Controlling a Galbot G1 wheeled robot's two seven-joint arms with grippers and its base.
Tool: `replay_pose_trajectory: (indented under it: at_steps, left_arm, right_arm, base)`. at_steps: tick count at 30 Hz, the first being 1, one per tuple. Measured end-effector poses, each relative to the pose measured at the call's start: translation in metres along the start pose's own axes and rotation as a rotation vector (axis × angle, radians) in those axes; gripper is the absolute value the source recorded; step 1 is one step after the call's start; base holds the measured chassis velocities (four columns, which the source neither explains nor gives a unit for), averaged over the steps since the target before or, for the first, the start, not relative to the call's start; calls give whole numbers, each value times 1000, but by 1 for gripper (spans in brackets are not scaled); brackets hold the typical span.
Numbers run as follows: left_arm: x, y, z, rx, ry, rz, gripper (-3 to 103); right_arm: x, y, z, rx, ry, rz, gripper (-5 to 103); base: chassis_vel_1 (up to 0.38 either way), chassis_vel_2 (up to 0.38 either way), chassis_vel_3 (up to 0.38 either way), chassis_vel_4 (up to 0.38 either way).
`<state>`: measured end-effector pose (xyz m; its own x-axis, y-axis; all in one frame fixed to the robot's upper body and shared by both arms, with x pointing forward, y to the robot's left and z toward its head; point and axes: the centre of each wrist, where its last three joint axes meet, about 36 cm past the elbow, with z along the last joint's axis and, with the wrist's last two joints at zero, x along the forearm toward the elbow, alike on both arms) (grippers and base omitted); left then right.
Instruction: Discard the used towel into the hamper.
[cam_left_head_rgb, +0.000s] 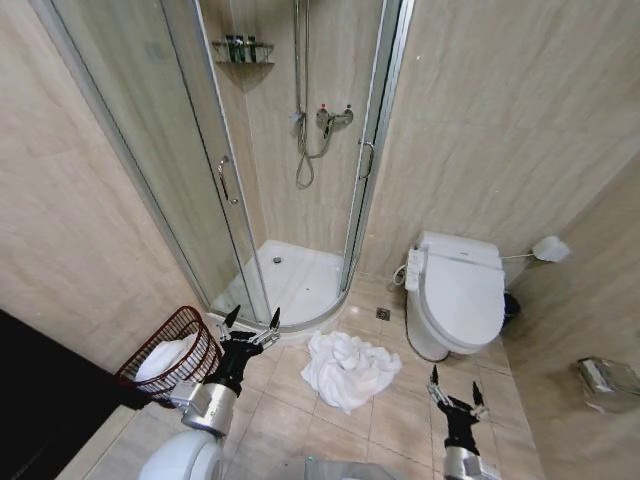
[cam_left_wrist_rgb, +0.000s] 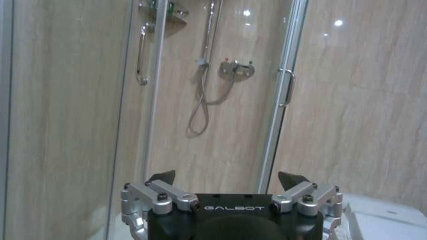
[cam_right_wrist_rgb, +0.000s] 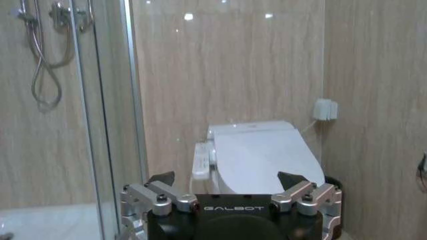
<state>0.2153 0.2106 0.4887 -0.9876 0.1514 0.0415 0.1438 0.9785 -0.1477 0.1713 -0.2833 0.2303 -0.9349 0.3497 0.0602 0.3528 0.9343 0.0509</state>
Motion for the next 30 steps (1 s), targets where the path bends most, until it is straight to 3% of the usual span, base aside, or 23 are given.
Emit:
replay_pose_trajectory:
  at_steps: [30]
  left_arm:
    - [0,0,0,0,0,0,100]
  right_arm:
    - [-2,1,-9,11,-35,-24,100]
  base:
    - [-27,-31,-25,-26]
